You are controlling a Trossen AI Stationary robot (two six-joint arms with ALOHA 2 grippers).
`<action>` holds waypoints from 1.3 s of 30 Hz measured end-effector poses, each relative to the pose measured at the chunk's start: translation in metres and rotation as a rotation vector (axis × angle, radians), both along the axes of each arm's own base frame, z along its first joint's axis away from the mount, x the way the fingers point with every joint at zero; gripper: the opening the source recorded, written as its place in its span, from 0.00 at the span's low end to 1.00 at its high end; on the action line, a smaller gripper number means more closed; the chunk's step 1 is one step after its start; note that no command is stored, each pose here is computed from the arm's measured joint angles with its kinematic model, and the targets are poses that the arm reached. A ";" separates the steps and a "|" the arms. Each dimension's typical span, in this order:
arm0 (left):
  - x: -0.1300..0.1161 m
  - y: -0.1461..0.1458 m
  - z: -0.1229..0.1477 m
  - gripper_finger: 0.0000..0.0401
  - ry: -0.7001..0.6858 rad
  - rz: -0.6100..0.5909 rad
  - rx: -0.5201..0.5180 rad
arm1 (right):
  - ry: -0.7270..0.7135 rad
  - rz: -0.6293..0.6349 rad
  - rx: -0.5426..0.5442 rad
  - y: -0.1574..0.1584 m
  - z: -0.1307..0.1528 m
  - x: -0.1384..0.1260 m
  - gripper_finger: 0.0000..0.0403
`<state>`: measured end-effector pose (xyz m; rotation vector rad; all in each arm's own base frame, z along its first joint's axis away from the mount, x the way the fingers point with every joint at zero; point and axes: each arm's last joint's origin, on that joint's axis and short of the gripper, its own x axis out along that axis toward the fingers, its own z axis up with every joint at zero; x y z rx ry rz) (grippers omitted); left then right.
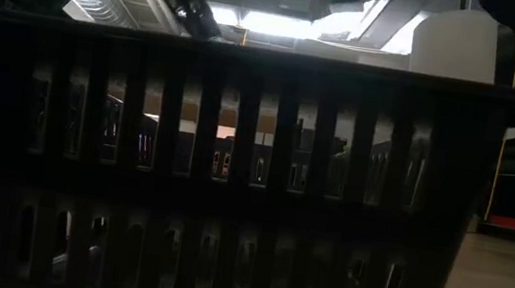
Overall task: Stack baskets on shelf by color
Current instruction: Put the right black bin on the shelf on the shelf
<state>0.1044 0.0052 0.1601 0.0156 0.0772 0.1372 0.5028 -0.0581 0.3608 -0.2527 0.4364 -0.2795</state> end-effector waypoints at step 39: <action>0.000 0.000 0.000 0.01 0.001 0.002 0.000 | 0.222 -0.041 0.114 -0.062 -0.055 -0.005 0.00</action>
